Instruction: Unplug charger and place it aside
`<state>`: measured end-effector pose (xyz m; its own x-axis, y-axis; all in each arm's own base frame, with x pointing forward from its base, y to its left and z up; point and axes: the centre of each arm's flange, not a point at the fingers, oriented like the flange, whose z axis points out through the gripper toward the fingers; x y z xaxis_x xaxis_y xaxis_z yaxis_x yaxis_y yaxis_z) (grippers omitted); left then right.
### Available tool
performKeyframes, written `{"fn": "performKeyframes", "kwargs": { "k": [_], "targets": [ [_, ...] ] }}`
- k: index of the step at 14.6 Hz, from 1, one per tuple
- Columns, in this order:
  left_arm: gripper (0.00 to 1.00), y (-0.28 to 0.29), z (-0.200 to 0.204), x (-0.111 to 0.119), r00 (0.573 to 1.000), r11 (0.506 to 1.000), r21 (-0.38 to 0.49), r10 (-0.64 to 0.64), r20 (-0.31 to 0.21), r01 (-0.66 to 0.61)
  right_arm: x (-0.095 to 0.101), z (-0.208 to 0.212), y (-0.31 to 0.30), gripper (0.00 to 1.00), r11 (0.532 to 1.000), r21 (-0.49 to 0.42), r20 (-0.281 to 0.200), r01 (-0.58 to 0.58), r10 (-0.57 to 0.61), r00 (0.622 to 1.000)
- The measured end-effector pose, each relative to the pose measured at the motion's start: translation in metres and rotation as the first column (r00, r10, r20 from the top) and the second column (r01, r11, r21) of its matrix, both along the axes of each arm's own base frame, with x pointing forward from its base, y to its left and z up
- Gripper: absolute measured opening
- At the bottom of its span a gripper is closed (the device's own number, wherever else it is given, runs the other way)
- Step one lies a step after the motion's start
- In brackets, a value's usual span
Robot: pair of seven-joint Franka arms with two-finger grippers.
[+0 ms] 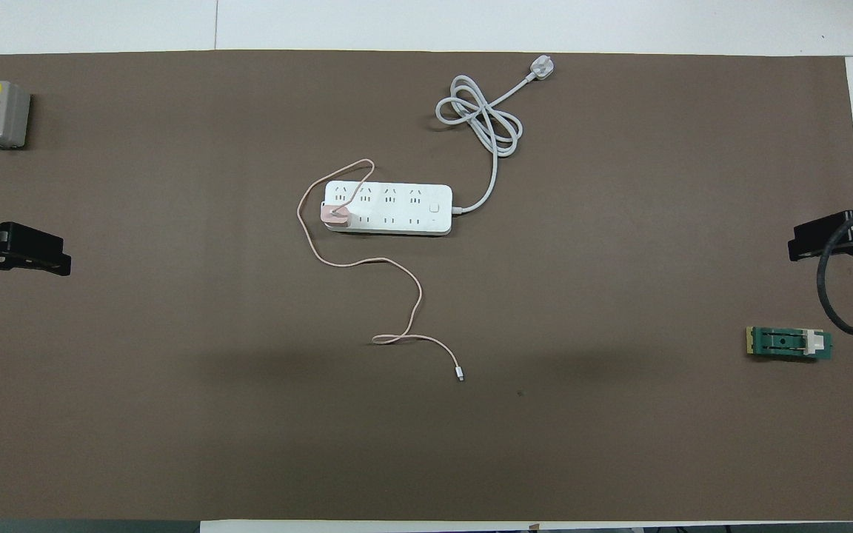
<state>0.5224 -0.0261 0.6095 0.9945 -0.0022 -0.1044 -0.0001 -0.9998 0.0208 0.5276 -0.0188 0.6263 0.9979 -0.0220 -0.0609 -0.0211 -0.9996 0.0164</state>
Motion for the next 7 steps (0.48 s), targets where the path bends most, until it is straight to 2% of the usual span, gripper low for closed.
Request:
{"fn": "performKeyframes", "kwargs": {
  "k": [7],
  "targets": [
    [1.0, -0.0006, -0.0037, -0.0006, 1.0, 1.0, 0.0, -0.001, -0.007, 0.001, 0.0, 0.0, -0.0001, 1.0, 1.0, 0.0, 0.0, 0.0, 0.0, 1.0]
  ]
}}
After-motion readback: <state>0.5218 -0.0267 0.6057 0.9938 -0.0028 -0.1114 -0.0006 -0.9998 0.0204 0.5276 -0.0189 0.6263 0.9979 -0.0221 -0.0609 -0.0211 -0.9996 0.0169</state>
